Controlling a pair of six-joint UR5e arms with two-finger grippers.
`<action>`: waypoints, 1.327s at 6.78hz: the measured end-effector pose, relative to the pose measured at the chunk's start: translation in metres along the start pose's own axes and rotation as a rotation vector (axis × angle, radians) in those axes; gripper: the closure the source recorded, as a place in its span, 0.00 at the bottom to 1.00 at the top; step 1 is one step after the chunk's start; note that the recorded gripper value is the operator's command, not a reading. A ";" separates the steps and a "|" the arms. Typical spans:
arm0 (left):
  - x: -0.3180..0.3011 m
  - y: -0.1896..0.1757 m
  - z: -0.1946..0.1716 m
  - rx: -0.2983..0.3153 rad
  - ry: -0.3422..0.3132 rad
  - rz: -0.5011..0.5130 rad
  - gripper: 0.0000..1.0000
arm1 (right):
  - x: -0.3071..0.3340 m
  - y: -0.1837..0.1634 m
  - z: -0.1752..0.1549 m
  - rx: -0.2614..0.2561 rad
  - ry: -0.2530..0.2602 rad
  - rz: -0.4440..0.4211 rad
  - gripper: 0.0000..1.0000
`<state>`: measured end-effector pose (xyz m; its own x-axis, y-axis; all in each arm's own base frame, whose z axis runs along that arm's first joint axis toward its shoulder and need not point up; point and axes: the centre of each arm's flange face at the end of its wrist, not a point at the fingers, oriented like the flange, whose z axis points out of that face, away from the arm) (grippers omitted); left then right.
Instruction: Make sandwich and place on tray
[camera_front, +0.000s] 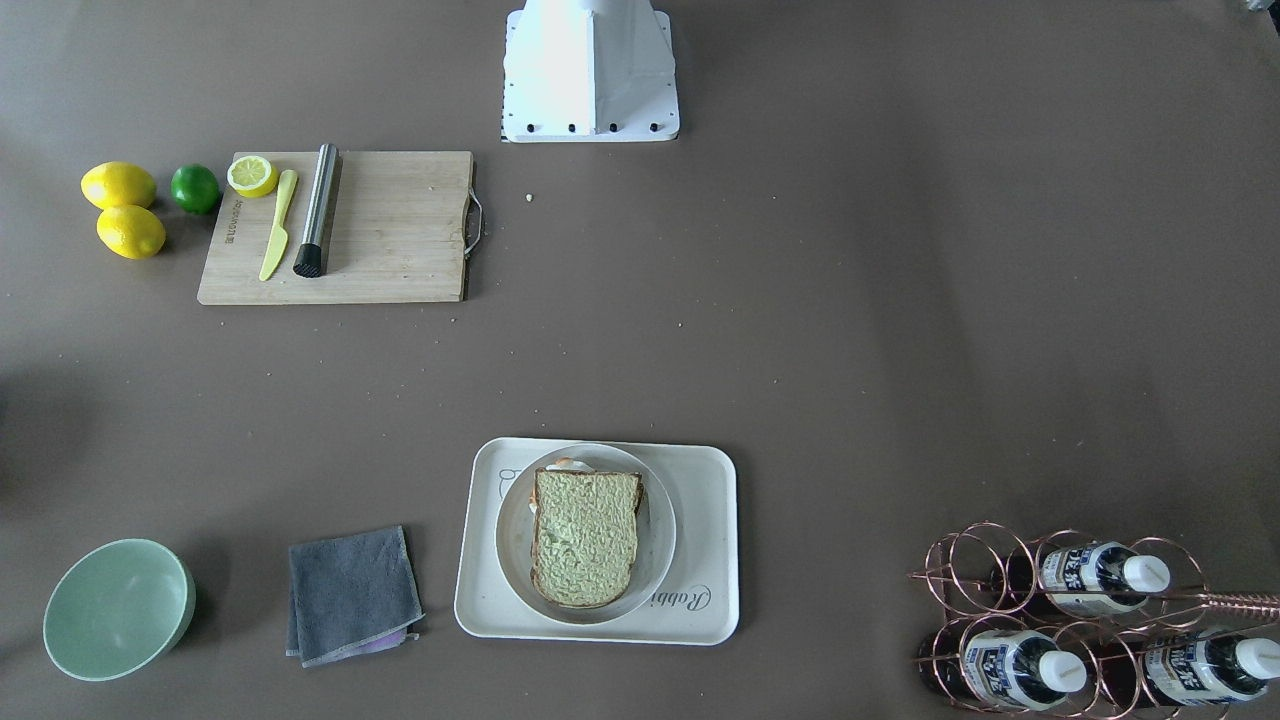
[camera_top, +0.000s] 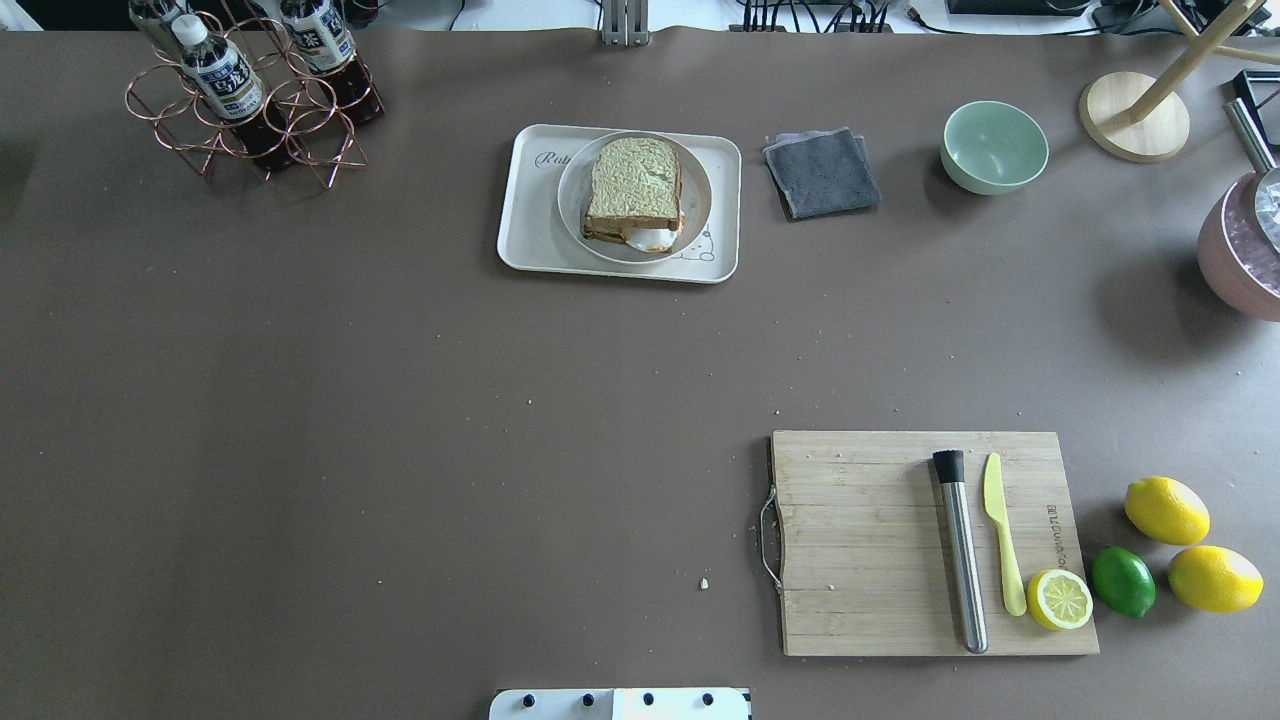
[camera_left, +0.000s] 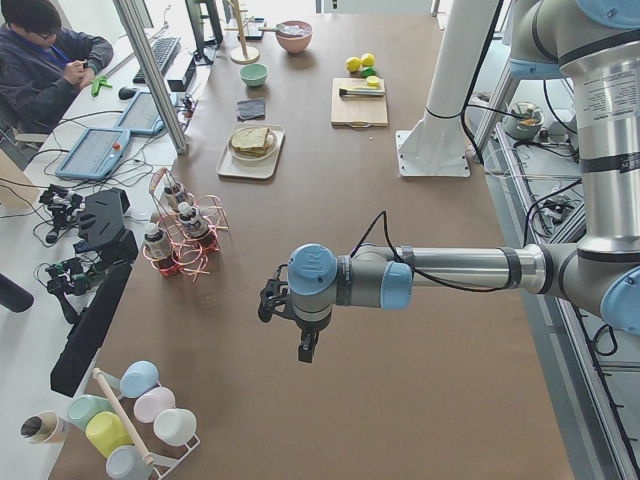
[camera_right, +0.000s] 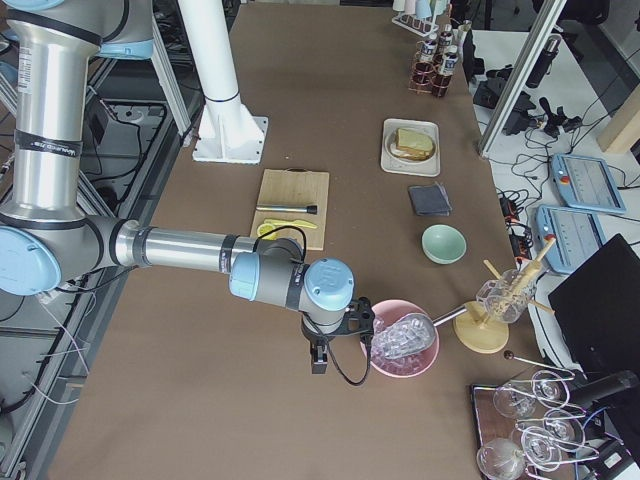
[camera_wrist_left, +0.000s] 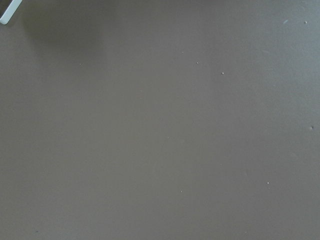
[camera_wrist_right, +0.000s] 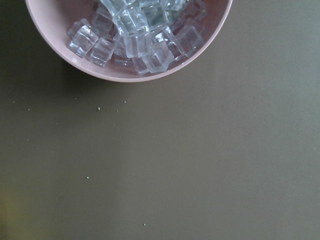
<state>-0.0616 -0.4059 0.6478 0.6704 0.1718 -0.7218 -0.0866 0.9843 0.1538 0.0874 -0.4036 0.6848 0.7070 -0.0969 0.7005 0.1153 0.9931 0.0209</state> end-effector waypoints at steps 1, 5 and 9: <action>-0.004 0.002 0.004 -0.003 0.001 -0.003 0.02 | 0.000 0.000 0.000 0.002 -0.001 -0.004 0.00; -0.015 0.010 0.015 -0.022 0.007 -0.025 0.02 | 0.000 0.000 0.000 0.002 0.003 -0.002 0.00; -0.016 0.011 0.016 -0.023 0.010 -0.027 0.02 | -0.002 -0.001 -0.002 0.006 0.004 -0.015 0.00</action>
<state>-0.0614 -0.3983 0.6713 0.6653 0.1454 -0.7323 -0.0856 0.9892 0.1187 0.0873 -0.4042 0.6822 0.7078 -0.1121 0.6975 0.1221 0.9919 0.0354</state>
